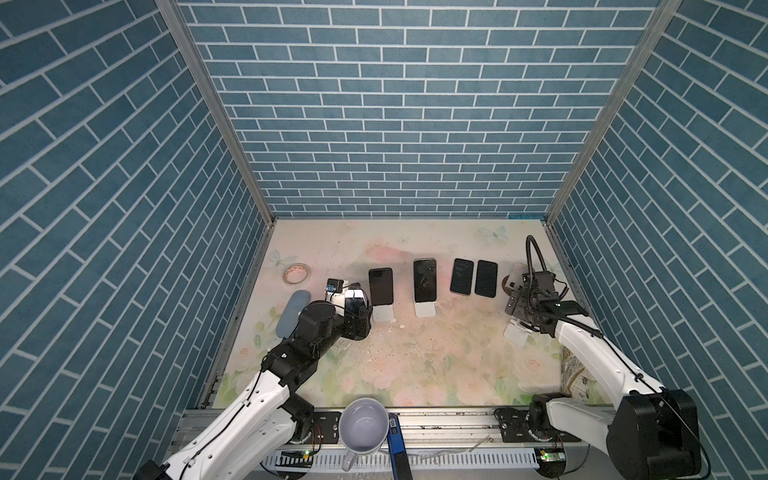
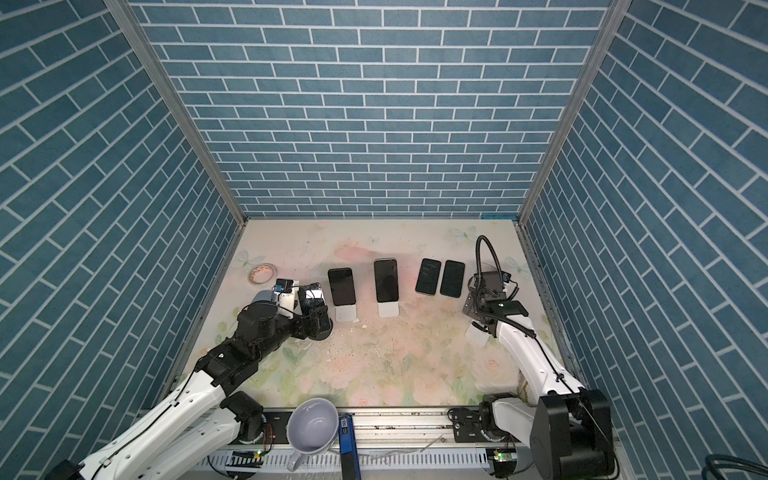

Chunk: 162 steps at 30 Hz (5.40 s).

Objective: Remove the phone from the phone stand
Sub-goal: 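Lower the held white stand onto the table near the wall, then open the right gripper and move it above the two flat phones, then reach the left gripper to the teal-edged phone on the nearest stand, then close the left gripper on the top edge of the teal-edged phone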

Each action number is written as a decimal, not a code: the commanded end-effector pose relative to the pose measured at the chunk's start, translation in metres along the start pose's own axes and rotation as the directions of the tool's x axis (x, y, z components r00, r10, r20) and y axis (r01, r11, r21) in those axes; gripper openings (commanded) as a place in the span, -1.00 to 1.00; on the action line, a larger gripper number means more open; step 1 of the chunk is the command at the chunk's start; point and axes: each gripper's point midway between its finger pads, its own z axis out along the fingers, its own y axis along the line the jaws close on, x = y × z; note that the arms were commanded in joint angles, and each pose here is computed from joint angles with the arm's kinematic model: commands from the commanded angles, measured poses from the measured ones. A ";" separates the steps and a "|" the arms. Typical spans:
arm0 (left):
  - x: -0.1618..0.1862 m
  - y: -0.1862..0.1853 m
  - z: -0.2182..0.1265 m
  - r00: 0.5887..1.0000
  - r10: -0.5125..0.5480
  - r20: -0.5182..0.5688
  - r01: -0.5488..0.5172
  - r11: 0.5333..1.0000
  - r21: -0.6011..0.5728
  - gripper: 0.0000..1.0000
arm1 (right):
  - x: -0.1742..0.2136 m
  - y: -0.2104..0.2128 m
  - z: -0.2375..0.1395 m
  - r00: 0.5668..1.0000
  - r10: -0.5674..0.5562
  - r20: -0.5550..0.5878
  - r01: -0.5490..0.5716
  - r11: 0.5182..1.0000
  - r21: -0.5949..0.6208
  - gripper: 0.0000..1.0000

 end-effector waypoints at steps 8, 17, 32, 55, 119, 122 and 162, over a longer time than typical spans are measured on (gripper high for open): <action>-0.012 -0.003 -0.009 0.999 0.004 0.032 -0.004 1.000 0.005 0.99 | -0.054 0.018 -0.068 0.981 0.004 0.196 0.027 0.987 -0.159 0.98; -0.014 -0.004 -0.009 1.000 -0.001 0.030 0.001 1.000 0.007 0.99 | -0.067 0.051 -0.093 0.968 -0.065 0.241 0.129 0.956 -0.263 0.97; -0.017 -0.007 -0.012 1.000 -0.013 0.024 0.012 1.000 0.016 0.99 | -0.055 0.118 -0.089 0.955 -0.190 0.228 0.263 0.899 -0.351 0.97; -0.043 -0.067 0.010 0.996 0.087 0.030 -0.085 0.995 -0.044 0.99 | -0.027 0.136 -0.042 0.969 -0.224 0.104 0.246 0.921 -0.304 0.97; 0.021 0.031 0.033 0.945 -0.267 -0.192 0.146 0.864 -0.482 0.99 | 0.013 0.145 0.006 0.961 -0.275 -0.021 0.256 0.918 -0.304 0.97; 0.025 0.035 0.037 0.938 -0.275 -0.211 0.139 0.856 -0.498 0.99 | 0.013 0.145 0.007 0.960 -0.278 -0.021 0.259 0.918 -0.299 0.98; 0.053 0.053 0.064 0.917 -0.286 -0.279 0.093 0.832 -0.547 0.44 | 0.020 0.135 0.010 0.956 -0.290 -0.041 0.269 0.925 -0.269 0.97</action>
